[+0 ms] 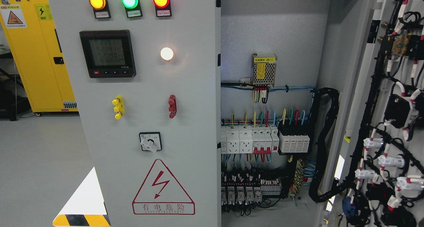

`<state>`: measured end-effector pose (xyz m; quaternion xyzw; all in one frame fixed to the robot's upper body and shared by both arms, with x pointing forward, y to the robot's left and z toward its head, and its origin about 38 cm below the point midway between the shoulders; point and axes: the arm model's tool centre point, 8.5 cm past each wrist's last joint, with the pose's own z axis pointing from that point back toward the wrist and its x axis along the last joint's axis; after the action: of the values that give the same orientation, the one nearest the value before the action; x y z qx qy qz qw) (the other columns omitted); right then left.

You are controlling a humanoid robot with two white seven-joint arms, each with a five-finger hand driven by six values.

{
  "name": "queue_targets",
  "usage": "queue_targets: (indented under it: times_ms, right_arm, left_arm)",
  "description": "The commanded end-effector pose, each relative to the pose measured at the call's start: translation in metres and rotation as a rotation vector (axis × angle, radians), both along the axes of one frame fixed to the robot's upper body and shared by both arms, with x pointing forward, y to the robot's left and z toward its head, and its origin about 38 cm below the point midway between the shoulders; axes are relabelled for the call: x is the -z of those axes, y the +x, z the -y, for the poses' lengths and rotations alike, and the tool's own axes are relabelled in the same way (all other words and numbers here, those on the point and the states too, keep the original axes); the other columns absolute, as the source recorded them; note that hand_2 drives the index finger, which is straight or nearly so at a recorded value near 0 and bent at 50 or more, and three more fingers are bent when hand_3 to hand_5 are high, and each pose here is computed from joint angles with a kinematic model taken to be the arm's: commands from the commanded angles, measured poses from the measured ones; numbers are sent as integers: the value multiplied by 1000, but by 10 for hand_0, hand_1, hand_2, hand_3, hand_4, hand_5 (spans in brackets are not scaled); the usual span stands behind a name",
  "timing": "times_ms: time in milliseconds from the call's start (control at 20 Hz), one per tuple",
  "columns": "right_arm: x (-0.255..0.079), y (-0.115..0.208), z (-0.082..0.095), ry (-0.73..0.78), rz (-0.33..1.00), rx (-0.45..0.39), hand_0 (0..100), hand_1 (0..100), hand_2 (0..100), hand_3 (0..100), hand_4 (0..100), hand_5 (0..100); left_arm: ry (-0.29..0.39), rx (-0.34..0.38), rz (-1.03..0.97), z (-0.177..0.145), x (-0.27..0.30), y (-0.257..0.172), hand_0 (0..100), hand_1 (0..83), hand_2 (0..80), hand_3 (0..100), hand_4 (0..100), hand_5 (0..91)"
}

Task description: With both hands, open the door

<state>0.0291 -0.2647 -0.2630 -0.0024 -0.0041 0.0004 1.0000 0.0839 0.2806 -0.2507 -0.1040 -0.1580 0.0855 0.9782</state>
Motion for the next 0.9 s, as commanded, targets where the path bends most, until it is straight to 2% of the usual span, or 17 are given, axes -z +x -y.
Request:
queue_targets:
  times_ms: [0,100,300,551,701,751,851]
  right_arm:
    - [1,-7,-11,19,-11,4,0,500,40,0,0,0]
    - [1,-7,-11,19,-11,4,0,500,40,0,0,0]
    - [1,-7,-11,19,-10,4,0,500,40,0,0,0]
    - [1,-7,-7,13,-10,-2,0,500,40,0,0,0]
    - [1,-9,-7,13,-9,7,0,500,40,0,0,0]
    - [1,-1,-9,16,13,-1,0,500,40,0,0,0]
    - [-2,36,-11,22,126,-7,0,500,40,0,0,0]
  left_arm:
    - [34,6,-224,3,7,-67,120,556,0,0,0,0]
    - [41,22,-227,3,7,-67,120,556,0,0,0,0]
    - [100,17,-234,-2,8,-66,120,556,0,0,0,0]
    - [100,17,-233,-1,8,-66,120,556,0,0,0,0]
    - [93,58,-221,2,8,-61,120,556,0,0,0,0]
    - [96,81,-222,2,8,-61,120,556,0,0,0,0]
    - [94,90,-225,4,8,-62,120,556,0,0,0,0]
